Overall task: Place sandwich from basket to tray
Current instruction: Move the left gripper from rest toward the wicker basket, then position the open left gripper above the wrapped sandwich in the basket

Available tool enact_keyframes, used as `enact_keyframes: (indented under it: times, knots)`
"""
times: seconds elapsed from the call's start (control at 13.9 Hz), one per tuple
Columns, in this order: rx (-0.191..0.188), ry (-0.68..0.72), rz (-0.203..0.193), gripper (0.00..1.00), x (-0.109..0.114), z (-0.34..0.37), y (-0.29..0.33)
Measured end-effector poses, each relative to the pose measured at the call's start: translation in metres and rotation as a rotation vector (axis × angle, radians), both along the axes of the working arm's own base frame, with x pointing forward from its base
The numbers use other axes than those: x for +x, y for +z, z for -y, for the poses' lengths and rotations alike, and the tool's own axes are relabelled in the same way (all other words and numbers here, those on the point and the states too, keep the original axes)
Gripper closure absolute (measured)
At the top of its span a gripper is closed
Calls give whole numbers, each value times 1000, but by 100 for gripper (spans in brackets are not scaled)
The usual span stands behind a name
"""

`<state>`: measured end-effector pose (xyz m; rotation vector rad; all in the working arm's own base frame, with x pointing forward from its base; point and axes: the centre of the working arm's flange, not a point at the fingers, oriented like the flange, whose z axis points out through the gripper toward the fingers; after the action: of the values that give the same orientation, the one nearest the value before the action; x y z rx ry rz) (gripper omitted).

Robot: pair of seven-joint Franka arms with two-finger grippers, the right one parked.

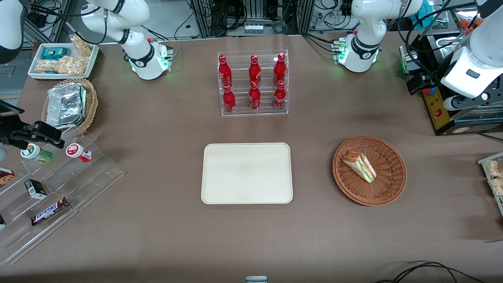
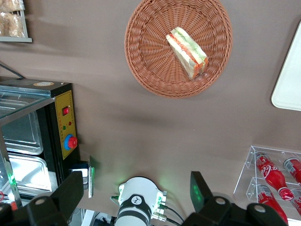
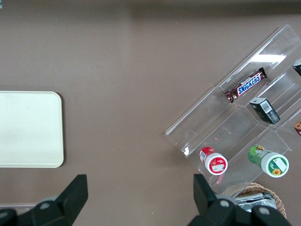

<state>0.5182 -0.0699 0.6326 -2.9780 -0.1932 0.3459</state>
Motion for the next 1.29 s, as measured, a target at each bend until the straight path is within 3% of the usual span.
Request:
enact_keyframes:
  times: [0.43,0.79,1.29]
  knots:
    - [-15,-42,-146,0,37,22,-88]
    - [-10,-39,-152,0,38,75,-154]
    - [47,-31,-163,0,-1,117,-187]
